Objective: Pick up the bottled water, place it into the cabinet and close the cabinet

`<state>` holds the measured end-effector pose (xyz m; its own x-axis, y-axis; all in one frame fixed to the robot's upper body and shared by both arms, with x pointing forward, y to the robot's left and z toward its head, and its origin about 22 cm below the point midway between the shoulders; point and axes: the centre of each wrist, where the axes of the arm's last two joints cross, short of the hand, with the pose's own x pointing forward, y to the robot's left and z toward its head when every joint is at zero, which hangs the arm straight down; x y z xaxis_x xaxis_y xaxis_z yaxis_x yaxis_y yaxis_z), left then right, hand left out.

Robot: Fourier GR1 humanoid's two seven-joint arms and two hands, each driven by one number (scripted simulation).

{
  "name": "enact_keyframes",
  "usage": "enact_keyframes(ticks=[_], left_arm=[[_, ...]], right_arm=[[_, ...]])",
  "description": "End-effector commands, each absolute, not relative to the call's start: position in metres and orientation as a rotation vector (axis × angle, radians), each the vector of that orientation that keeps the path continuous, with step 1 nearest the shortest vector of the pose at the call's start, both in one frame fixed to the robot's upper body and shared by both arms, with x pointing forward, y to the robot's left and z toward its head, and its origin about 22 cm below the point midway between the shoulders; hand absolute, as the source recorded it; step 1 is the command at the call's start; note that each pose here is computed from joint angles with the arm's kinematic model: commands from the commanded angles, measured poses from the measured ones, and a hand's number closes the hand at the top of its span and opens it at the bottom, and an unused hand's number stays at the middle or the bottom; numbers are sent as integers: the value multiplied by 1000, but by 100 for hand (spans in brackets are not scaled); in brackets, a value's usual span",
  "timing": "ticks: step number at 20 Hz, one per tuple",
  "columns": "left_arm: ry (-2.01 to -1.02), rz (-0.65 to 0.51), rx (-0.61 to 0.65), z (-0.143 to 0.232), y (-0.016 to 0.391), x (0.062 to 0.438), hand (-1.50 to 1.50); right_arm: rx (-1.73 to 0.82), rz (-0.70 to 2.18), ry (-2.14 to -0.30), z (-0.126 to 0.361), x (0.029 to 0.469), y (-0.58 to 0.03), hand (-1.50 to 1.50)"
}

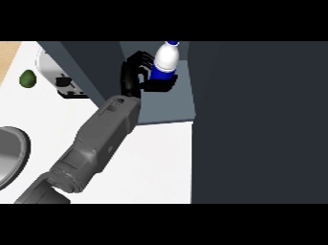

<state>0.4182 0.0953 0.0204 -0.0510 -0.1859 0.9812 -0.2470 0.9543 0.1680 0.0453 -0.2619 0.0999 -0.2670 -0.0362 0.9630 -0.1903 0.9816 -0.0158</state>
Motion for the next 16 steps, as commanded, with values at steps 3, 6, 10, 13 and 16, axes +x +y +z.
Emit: enact_keyframes(ticks=[3, 6, 10, 13, 16], left_arm=[[-1650, 24, 464, 22, 111, 426, 150], [-1683, -24, 523, 32, 115, 433, -150], [-1720, -29, 598, 36, 111, 435, -150], [-1715, -59, 622, 34, 125, 436, -150], [-1728, -23, 496, 52, 109, 442, -150]], right_arm=[[221, 104, -1868, 110, 44, -265, -150], [220, 113, -1894, 114, 45, -263, -150], [238, 139, -1880, 101, 45, -266, -150], [226, 140, -1869, 105, 43, -265, -150], [258, 151, -1849, 111, 41, -265, -150]])
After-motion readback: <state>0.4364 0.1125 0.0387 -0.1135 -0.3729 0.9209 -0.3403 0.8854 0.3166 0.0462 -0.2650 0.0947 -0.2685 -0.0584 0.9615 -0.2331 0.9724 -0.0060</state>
